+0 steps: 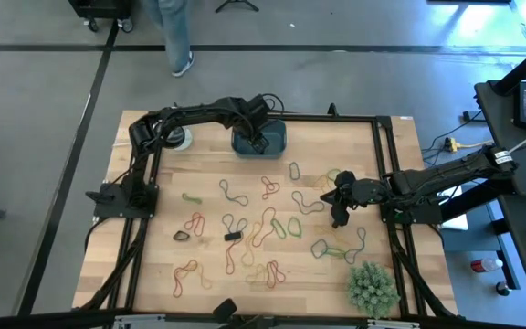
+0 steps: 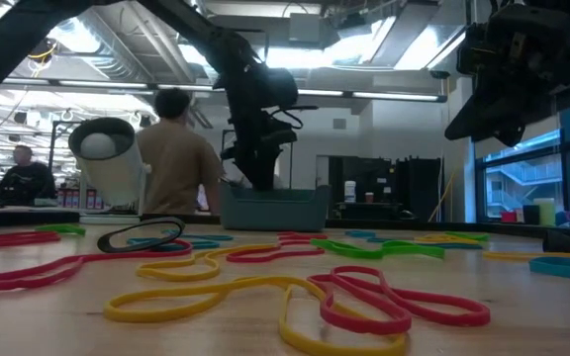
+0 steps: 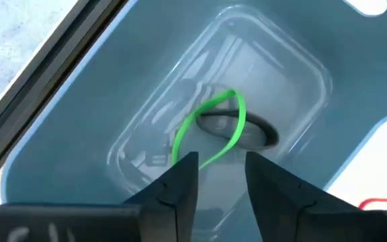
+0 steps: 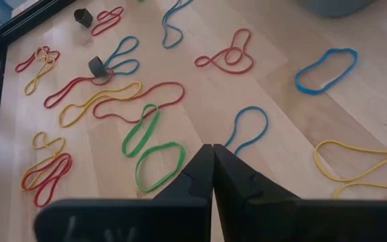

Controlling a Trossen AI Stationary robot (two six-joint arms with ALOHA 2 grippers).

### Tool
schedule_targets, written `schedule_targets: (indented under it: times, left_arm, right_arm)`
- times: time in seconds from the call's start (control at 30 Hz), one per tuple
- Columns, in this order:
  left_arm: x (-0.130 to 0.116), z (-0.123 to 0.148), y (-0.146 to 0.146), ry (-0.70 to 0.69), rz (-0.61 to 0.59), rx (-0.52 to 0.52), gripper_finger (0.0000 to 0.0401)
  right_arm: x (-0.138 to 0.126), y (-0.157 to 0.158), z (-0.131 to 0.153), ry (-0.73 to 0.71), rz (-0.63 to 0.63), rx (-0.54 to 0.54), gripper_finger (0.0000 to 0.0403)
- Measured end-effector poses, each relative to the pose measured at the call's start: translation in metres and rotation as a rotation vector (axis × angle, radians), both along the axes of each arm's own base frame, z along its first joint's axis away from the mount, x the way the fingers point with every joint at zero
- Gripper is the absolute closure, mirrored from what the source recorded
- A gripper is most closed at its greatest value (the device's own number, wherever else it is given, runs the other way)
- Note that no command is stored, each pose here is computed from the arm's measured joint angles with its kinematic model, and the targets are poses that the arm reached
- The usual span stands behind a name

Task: Pick and place rubber bands into bin
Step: Put the blue rubber band into the blue bin

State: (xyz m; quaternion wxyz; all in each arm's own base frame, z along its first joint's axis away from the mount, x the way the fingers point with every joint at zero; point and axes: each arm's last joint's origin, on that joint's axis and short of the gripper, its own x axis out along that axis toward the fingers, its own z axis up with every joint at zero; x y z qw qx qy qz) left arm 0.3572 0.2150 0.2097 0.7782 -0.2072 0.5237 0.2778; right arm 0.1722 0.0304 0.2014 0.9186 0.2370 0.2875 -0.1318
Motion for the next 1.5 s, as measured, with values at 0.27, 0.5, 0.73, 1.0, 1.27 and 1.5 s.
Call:
schedule_targets:
  times: [0.27,0.5,0.73,1.0,1.27,1.5]
  left_arm:
    - [-0.012,0.053,-0.015,-0.125,0.027,0.053,0.0311]
    - [-0.027,0.099,-0.062,-0.242,-0.053,0.130,0.0393]
    - [-0.061,0.102,-0.117,-0.445,-0.075,0.164,0.0399]
    - [-0.106,0.069,-0.169,-0.587,-0.040,0.156,0.0399]
    - [-0.140,0.044,-0.194,-0.622,-0.106,0.150,0.0400]
    - [-0.167,0.026,-0.197,-0.666,-0.167,0.200,0.0400]
  right_arm:
    - [0.000,0.000,0.000,-0.001,0.002,0.000,0.0391]
    - [0.000,0.000,0.000,0.000,0.004,0.000,0.0391]
    - [0.000,0.000,0.000,-0.004,0.004,0.001,0.0391]
    - [0.000,0.000,0.001,-0.008,0.006,-0.002,0.0391]
    - [0.001,0.000,0.003,-0.016,-0.046,0.041,0.0399]
    - [0.015,-0.001,0.023,-0.011,-0.153,0.011,0.0401]
